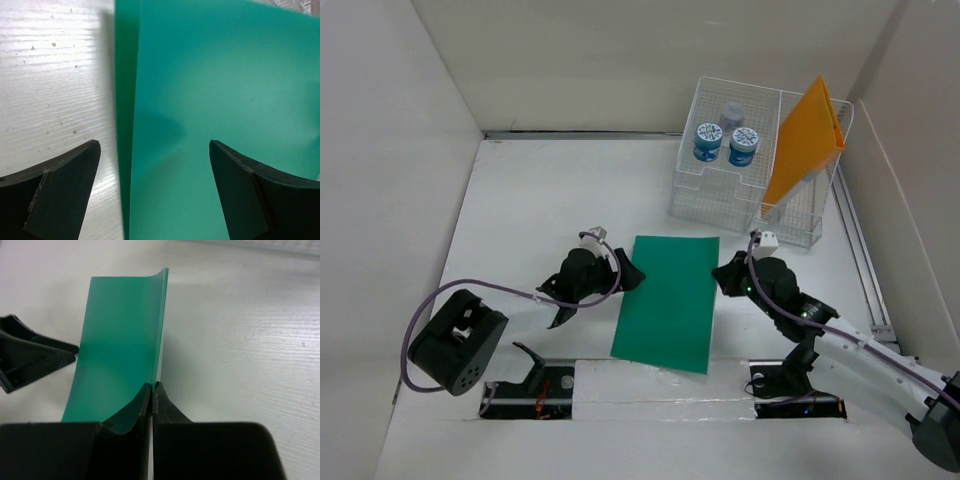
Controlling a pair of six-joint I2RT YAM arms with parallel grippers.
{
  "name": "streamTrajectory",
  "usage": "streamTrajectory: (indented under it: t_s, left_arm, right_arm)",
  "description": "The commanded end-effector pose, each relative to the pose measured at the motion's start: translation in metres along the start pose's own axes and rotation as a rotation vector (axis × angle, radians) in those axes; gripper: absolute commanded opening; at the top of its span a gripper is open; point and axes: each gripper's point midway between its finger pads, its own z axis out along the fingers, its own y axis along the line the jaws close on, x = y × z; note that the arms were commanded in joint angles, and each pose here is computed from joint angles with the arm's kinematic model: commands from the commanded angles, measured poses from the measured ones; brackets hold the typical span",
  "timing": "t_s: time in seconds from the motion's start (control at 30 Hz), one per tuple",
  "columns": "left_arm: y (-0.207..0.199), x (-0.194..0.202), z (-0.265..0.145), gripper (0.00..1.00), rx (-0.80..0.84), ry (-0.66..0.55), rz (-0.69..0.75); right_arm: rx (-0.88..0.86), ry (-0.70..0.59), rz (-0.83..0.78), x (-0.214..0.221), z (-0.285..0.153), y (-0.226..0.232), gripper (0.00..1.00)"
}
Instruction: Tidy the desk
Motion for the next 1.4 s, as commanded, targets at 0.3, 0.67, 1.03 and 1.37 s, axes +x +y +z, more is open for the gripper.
streamTrajectory:
  t_s: [0.3,0.67,1.03,1.37]
  left_arm:
    - [-0.092,-0.076,-0.035,0.79,0.081,-0.174,0.170]
    - [-0.146,-0.072,0.002,0.91,0.266,-0.145,0.358]
    - [-0.087,-0.112,-0.008,0.99,0.227,-0.197,0.189]
    - [-0.096,-0.084,-0.015,0.95,0.565,-0.061,0.176]
  right_arm:
    - [-0.084,0.074,-0.148,0.013,0.005,0.010,0.00]
    - [-0.327,0.000,-0.174,0.000,0.000,0.069,0.00]
    - [-0.330,-0.089,-0.177,-0.028,-0.028,0.064,0.00]
    - [-0.333,-0.135,-0.172,-0.042,-0.039,0.066,0.00]
